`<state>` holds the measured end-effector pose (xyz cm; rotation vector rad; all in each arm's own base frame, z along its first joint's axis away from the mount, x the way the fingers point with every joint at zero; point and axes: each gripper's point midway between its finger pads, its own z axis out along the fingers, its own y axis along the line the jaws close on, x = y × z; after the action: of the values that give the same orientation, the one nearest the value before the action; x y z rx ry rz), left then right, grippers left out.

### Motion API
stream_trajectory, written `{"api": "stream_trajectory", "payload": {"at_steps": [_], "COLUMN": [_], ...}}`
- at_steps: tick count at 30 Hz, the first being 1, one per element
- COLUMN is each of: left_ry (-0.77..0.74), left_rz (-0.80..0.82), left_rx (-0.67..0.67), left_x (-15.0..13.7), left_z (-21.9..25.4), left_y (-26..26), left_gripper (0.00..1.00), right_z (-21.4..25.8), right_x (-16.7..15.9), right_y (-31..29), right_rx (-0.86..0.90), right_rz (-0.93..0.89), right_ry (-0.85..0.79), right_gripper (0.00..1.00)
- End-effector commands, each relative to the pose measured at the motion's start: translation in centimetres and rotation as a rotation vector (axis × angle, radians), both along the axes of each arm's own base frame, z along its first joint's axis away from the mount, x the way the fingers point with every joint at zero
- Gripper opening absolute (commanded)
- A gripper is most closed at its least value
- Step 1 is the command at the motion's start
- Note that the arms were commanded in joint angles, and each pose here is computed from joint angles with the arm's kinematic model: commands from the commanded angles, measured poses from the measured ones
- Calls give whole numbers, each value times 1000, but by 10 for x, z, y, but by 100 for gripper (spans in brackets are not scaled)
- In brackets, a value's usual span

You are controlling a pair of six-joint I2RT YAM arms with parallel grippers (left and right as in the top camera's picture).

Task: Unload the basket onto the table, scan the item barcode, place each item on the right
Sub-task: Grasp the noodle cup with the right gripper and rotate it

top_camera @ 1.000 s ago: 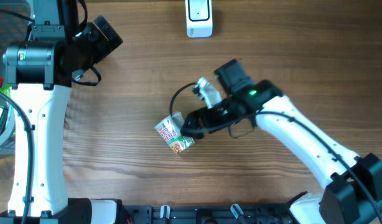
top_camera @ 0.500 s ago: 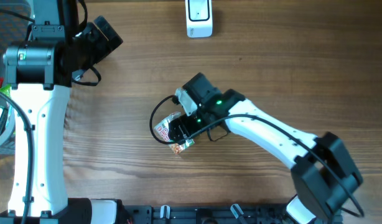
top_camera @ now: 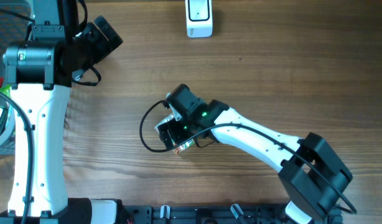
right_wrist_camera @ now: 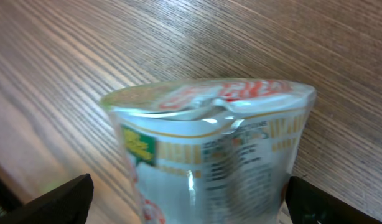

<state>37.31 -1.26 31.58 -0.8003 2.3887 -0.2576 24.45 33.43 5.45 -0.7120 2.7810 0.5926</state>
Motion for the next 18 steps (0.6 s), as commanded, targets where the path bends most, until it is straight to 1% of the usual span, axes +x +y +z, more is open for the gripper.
{"api": "stream_trajectory", "payload": {"at_steps": [1,3,5,7,9,11,12,14,16,18], "left_ry": [1,1,1,1,1,1,1,1,1,1], "left_rz": [4,3,3,3,4,3,4,3,3,3], "left_rx": [16,16,16,16,16,16,16,16,16,16], "left_x": [1,1,1,1,1,1,1,1,1,1], "left_z": [0,0,0,0,0,0,0,0,0,0], "left_y": [3,3,3,3,3,3,3,3,3,3], "left_gripper": [100,100,100,100,100,100,100,100,100,100], "right_z": [-18,-24,-25,-22,-17,-7,-2,11,26,41], "right_x": [12,11,12,16,21,28,31,40,49,58], "right_y": [-6,-7,-7,-8,-10,-13,-16,-24,-35,-49], "right_rx": [-63,-73,-78,-84,-85,-87,-91,-112,-140,-179], "right_rz": [-101,-108,-110,-119,-131,-148,-158,-189,-227,-269], "right_ry": [-1,10,6,-15,-41,-83,-106,-172,-246,-320], "right_gripper": [99,99,93,83,80,72,71,61,60,66]}}
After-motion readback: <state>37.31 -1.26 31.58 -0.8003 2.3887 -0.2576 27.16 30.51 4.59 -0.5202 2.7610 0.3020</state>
